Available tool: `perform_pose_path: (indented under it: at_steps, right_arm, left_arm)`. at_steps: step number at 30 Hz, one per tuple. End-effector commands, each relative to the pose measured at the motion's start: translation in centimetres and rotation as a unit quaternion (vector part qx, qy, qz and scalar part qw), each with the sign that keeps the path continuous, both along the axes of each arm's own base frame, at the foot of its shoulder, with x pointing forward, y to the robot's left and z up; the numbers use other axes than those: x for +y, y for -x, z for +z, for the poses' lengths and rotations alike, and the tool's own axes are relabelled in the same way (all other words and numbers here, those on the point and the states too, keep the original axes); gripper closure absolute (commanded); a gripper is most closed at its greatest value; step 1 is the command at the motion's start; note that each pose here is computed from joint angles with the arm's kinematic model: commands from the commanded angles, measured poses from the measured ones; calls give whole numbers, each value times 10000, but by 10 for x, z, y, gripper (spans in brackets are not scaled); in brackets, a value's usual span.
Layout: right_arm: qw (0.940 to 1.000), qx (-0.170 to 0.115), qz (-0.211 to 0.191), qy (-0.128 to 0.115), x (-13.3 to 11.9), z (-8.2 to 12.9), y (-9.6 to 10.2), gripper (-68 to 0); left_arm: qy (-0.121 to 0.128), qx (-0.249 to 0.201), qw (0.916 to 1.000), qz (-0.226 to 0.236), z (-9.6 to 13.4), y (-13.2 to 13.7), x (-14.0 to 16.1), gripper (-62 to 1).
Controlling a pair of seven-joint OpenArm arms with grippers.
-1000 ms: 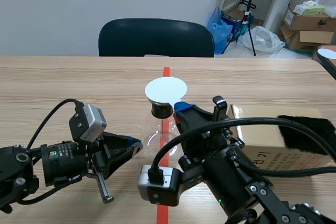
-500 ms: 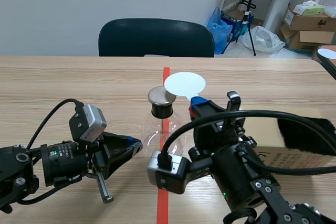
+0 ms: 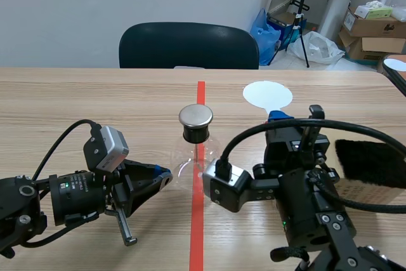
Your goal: Do the electroscope experiment
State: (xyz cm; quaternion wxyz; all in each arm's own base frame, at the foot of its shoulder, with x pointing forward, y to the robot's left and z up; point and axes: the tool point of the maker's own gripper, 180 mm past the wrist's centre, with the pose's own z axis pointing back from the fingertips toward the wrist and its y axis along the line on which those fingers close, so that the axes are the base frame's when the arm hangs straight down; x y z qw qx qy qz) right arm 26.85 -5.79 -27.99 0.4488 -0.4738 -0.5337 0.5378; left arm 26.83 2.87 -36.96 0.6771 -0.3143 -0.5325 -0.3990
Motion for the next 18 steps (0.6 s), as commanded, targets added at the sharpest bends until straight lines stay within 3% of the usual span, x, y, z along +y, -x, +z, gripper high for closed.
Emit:
perform_pose_path:
  at_steps: [1,12,18]
  right_arm:
    - [9998,-180,-110,26,-7,9,-7,-9]
    - [9987,-191,-476,11,-21,9,-8,-9]
    - [9990,-189,-400,14,-18,9,-8,-9]
  left_arm:
    - [122,-111,9999,24,9,-4,0,-28]
    - [120,-110,9999,24,9,-4,0,-28]
    - [120,-110,9999,24,9,-4,0,-28]
